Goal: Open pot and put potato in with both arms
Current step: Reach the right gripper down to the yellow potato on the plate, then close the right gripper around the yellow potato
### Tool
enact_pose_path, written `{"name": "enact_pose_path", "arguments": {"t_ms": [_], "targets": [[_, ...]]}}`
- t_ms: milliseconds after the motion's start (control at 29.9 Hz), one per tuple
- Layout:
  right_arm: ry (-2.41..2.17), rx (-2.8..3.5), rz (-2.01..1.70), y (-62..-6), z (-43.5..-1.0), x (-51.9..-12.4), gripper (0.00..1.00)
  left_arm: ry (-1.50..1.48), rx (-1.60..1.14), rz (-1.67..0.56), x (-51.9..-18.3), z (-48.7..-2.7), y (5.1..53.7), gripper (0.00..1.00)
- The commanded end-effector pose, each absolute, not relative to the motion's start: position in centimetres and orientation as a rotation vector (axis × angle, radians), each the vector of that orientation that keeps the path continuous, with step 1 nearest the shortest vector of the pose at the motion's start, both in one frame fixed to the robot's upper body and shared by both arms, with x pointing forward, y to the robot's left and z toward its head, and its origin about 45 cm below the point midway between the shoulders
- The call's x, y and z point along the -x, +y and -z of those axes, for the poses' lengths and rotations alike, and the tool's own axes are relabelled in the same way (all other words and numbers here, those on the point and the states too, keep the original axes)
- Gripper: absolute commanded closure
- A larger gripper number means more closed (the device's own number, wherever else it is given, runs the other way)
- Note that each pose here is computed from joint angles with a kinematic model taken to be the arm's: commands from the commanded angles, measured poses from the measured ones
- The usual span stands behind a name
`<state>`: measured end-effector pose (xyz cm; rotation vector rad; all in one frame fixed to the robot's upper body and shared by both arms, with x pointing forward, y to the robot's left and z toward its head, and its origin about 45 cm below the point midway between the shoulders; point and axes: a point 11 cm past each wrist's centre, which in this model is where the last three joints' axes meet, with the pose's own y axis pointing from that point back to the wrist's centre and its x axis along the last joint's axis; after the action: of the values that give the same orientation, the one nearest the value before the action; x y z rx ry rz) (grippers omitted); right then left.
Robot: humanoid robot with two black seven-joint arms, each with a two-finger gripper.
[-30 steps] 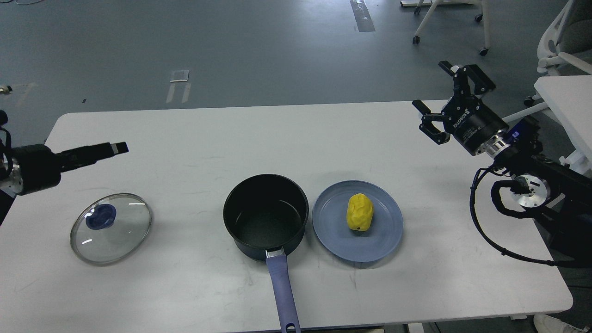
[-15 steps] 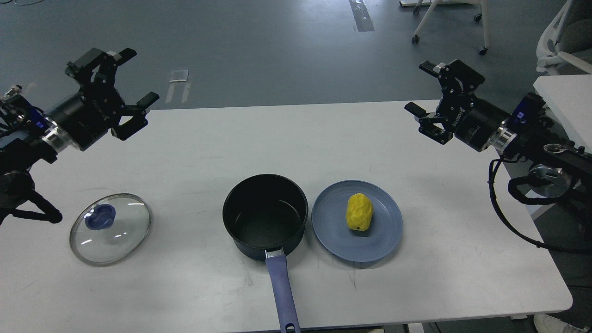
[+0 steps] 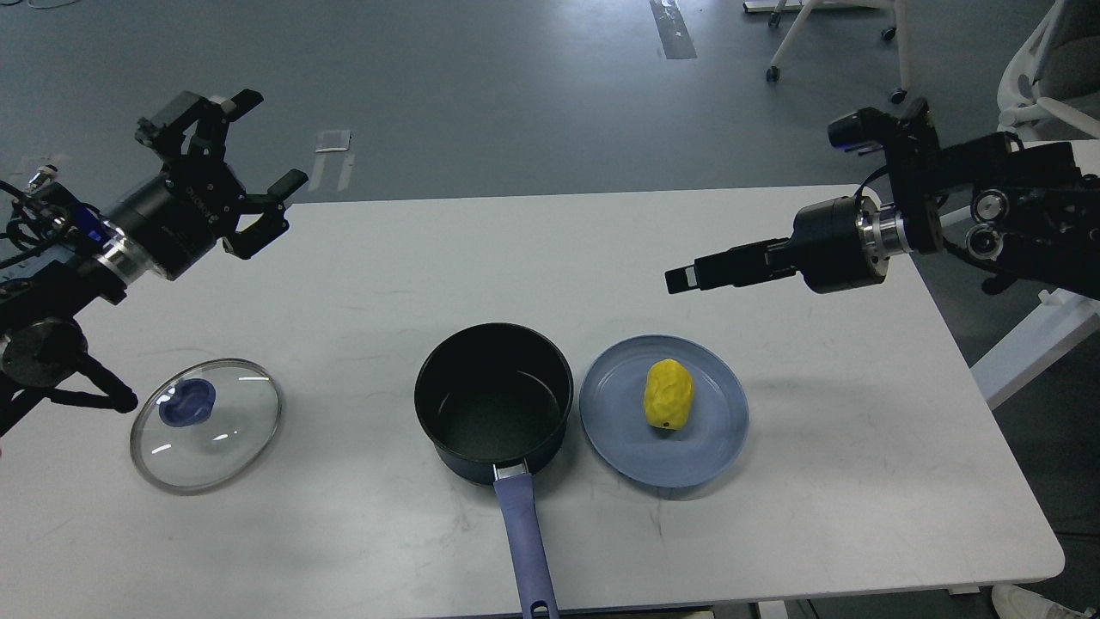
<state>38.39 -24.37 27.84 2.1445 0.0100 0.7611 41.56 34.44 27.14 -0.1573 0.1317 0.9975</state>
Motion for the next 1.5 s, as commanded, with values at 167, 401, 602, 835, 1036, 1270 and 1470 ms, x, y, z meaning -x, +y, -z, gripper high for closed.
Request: {"name": "enact_pose_path", "arguments": {"t_ms": [167, 401, 602, 835, 1036, 1270, 1470], "targets": [[0.296, -1.936, -0.787, -21.9, -25.3, -38.0, 0.00, 0.129, 0.159, -0.993, -41.5, -27.3, 34.4, 0.02], [0.305, -1.924, -0.711, -19.0, -23.4, -39.1, 0.00, 0.124, 0.155, -0.987, -41.5, -27.4, 34.2, 0.02], [0.279, -1.911, -0.636, -19.1, -23.0, -39.1, 0.00, 0.111, 0.162, -0.996, -41.6, -27.9, 34.7, 0.02], [0.315, -1.827, -0.633, -19.9, -22.4, -39.3, 0.00, 0.107, 0.167, -0.999, -41.7, -28.1, 34.8, 0.02], [0.328, -1.787, -0.604, -21.3, -21.6, -39.0, 0.00, 0.106, 0.168, -0.999, -41.6, -28.2, 34.8, 0.02], [0.323, -1.778, -0.599, -21.3, -20.4, -39.3, 0.00, 0.101, 0.176, -1.003, -41.7, -28.5, 35.0, 0.02], [0.259, -1.839, -0.562, -20.2, -19.4, -39.7, 0.00, 0.100, 0.175, -1.006, -41.7, -28.5, 35.1, 0.02]]}}
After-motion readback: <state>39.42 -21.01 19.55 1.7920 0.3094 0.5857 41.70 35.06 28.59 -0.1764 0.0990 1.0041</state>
